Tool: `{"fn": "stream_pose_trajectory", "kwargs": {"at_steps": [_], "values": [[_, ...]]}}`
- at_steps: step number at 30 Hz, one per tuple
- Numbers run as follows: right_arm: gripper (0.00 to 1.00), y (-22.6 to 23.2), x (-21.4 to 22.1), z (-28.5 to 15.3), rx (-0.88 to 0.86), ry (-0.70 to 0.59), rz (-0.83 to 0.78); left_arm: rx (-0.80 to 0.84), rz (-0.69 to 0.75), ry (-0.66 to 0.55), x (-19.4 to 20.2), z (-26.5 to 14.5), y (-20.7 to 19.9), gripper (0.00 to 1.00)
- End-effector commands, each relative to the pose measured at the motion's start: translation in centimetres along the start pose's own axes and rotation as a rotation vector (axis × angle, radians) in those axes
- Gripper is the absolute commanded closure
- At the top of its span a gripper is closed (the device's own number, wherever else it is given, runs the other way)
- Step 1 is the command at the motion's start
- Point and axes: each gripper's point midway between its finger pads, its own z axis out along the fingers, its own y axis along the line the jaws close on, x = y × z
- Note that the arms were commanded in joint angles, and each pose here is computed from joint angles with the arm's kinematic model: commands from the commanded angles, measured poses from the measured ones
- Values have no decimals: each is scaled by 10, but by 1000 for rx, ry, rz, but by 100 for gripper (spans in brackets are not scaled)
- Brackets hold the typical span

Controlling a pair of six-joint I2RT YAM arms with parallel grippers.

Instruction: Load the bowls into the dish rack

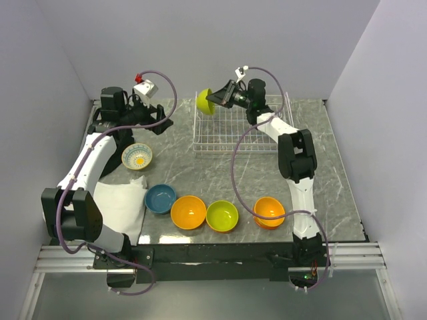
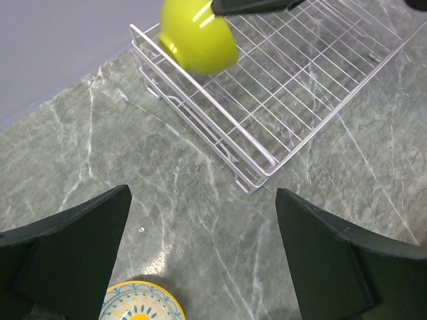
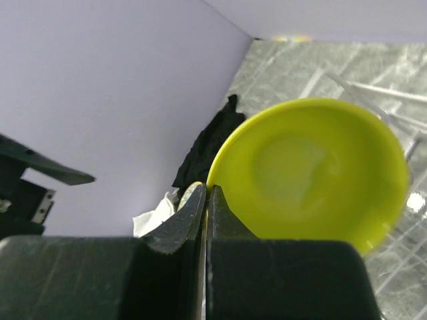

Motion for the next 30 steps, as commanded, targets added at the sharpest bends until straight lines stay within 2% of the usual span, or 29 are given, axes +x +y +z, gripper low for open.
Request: {"fn": "stream_pose_trajectory", "kwargs": {"at_steps": [1,17,30], "values": [[100,17,-4,16,-52,-30,-29,1,13,-25,-15,-3,-2,3],[100,-23,11,11,5,-5,33,17,-15,-27,-13,12,2,3],[100,-58,0,-8,55,-36,69,23,20,2,-9,27,-7,3]]}}
